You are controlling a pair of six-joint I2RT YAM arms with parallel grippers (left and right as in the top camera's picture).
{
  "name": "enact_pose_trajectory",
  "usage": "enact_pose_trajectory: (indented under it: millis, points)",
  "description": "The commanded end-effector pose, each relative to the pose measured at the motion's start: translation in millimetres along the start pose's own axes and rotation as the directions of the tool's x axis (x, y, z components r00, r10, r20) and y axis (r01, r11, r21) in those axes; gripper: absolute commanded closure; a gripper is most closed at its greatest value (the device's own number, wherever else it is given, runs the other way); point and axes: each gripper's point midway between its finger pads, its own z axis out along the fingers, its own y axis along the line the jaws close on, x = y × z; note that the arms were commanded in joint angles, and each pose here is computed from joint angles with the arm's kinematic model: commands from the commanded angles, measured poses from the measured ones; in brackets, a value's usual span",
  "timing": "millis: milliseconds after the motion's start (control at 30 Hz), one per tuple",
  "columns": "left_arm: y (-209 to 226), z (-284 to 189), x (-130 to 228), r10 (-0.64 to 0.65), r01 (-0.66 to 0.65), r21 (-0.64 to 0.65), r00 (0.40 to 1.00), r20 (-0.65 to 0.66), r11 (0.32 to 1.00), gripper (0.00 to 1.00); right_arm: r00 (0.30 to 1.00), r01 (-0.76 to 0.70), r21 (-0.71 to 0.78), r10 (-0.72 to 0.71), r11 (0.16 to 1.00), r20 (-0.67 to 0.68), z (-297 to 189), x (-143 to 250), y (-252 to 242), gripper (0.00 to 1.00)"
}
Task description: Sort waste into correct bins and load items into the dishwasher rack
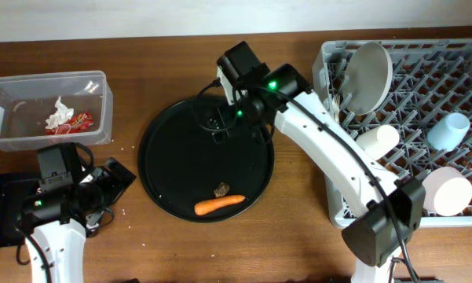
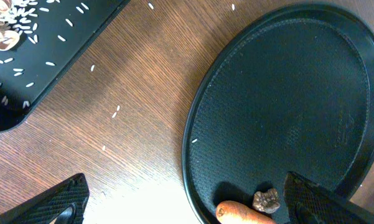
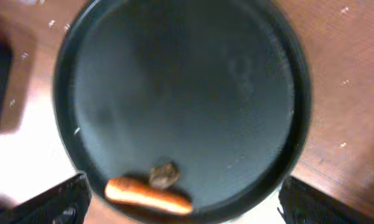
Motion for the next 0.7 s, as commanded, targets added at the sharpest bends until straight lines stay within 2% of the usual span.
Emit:
enact_pose_trajectory:
  millis: [0, 67, 233, 533, 567, 600, 667]
  points:
    - [-0.9, -1.3, -0.9, -0.009, 0.009, 0.009, 1.0, 0.004, 1.0, 0.01, 0.985, -0.134, 0.045, 0.128, 0.99, 0.112, -23.9, -30.9, -59.0, 0.01]
    - [-0.9, -1.3, -0.9, -0.009, 0.009, 0.009, 1.0, 0.004, 1.0, 0.01, 0.967, -0.222, -0.005, 0.221, 0.975, 0.127, -35.9, -36.7, -94.1, 0.01]
    - [-0.9, -1.3, -0.8, -0.009, 0.009, 0.009, 1.0, 0.003, 1.0, 0.01, 0.926, -0.35, 0.039, 0.339, 0.936, 0.167, -50.3, -35.5, -161.4, 0.01]
    - [-1.2, -1.3, -0.6, -0.009, 0.009, 0.01, 1.0, 0.002, 1.0, 0.01, 0.926, -0.349, 0.039, 0.338, 0.936, 0.167, -50.4, -35.6, -160.9, 0.01]
    - [-10.3, -2.1, 13.5, -0.011, 0.016, 0.069, 0.997, -0.071, 0.998, 0.01, 0.926, -0.349, 0.039, 0.338, 0.936, 0.167, -50.4, -35.6, -160.9, 0.01]
    - [-40.0, -11.9, 43.9, 0.003, 0.058, 0.245, 0.971, -0.241, 0.968, 0.01, 0.926, -0.349, 0.039, 0.338, 0.936, 0.167, -50.2, -35.6, -160.9, 0.01]
    - [-42.4, -14.1, 49.7, 0.006, 0.067, 0.261, 0.963, -0.27, 0.963, 0.01, 0.926, -0.349, 0.039, 0.338, 0.936, 0.167, -50.2, -35.6, -160.9, 0.01]
